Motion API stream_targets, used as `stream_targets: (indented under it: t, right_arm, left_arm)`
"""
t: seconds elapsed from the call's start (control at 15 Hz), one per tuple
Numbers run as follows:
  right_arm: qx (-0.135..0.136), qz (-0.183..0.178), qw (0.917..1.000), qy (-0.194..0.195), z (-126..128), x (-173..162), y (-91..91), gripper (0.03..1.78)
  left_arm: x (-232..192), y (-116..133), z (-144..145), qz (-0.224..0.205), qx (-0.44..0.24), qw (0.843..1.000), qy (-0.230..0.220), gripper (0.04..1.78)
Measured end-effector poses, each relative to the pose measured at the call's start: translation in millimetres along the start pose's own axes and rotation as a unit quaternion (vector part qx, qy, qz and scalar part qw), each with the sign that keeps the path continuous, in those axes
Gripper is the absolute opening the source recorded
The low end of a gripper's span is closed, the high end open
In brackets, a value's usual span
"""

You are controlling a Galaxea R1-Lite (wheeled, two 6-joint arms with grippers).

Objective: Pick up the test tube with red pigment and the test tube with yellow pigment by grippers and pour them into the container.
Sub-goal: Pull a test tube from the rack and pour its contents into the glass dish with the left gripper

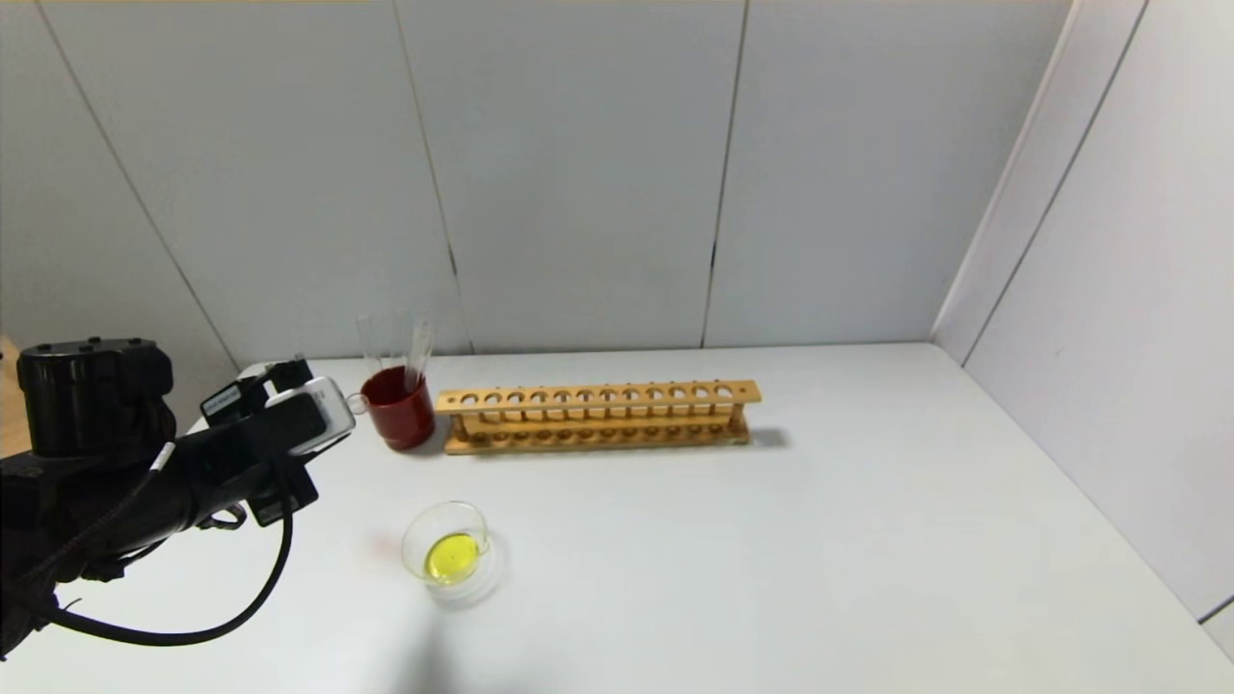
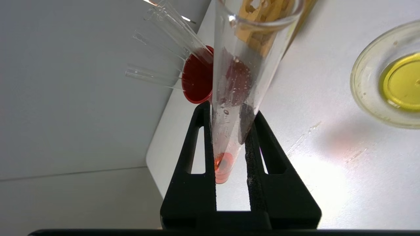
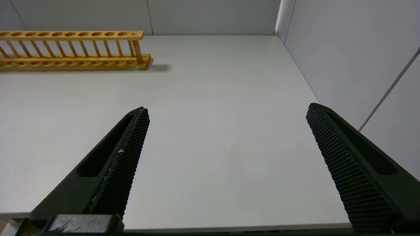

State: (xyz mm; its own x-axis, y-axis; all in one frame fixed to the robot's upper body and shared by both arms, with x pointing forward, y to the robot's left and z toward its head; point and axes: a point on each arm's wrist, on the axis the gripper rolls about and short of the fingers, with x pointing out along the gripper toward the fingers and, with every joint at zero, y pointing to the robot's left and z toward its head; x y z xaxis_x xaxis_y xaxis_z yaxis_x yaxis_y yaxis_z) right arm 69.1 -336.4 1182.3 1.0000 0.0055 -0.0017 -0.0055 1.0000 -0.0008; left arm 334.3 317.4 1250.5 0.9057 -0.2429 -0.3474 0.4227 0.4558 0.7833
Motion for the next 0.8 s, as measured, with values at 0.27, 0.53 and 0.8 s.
stream_targets:
  t: [0.27, 0.53, 0.8]
  right_arm:
    - [0.0, 0.0, 1.0, 0.0, 0, 0, 0.0, 1.75]
    - [0.0, 0.0, 1.0, 0.0, 0, 0, 0.0, 1.75]
    - [0.0, 0.0, 1.0, 0.0, 0, 0, 0.0, 1.75]
  left_arm:
    - [7, -6, -8, -0.018, 0.071, 0.997, 0.014, 0.31]
    - [16, -12, -15, -0.039, 0.133, 0.99, 0.023, 0.31]
    - [26, -14, -18, -0.042, 0.191, 0.98, 0.024, 0.31]
